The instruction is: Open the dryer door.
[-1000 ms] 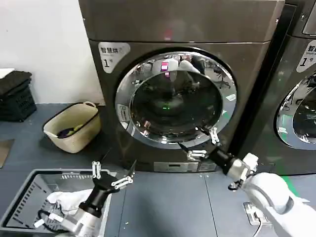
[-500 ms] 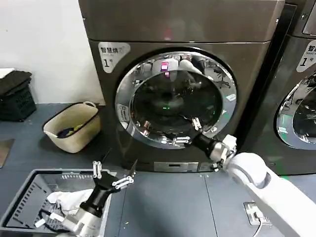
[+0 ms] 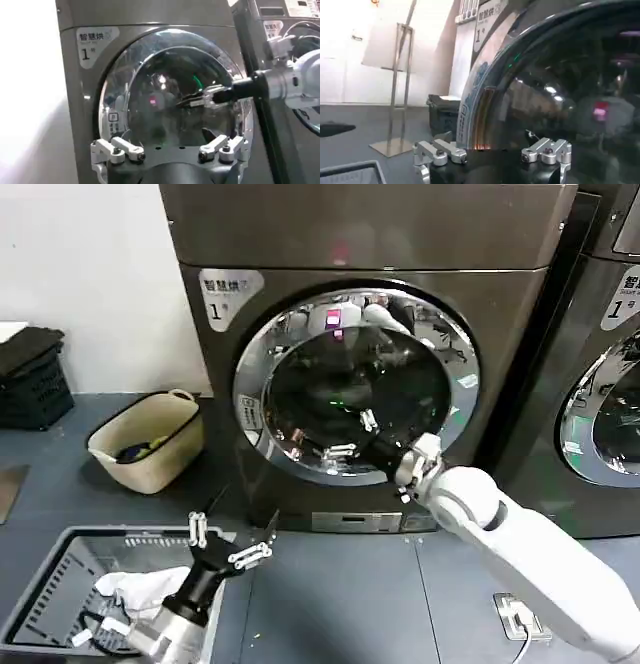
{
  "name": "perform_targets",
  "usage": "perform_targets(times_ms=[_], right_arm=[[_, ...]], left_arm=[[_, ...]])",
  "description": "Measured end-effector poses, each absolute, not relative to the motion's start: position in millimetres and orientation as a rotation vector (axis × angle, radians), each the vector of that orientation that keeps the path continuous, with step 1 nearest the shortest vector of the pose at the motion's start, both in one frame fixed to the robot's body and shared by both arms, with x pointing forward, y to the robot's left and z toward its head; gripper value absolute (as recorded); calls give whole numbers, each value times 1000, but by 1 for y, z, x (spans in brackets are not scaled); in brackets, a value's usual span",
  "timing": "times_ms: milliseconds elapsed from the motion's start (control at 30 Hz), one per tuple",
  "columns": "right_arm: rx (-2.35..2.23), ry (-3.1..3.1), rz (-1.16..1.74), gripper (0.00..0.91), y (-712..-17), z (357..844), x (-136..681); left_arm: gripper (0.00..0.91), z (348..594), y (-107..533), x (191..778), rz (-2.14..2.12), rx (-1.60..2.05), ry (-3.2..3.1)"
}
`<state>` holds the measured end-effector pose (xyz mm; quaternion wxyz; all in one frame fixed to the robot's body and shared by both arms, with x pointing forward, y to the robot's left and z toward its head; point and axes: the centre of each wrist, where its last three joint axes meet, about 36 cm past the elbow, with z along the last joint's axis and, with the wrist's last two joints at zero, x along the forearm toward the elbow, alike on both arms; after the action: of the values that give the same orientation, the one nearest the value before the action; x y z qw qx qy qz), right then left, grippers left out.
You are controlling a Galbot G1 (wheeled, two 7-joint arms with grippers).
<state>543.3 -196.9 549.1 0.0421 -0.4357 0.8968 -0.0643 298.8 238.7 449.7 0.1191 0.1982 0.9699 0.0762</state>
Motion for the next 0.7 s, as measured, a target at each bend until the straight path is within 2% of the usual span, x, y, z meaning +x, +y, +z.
perform_targets(times_ms=[700], right_arm=[[-1437,2727,-199,907,-163,543,575]], left_arm=[[907,450,238,298,219,581,2834]])
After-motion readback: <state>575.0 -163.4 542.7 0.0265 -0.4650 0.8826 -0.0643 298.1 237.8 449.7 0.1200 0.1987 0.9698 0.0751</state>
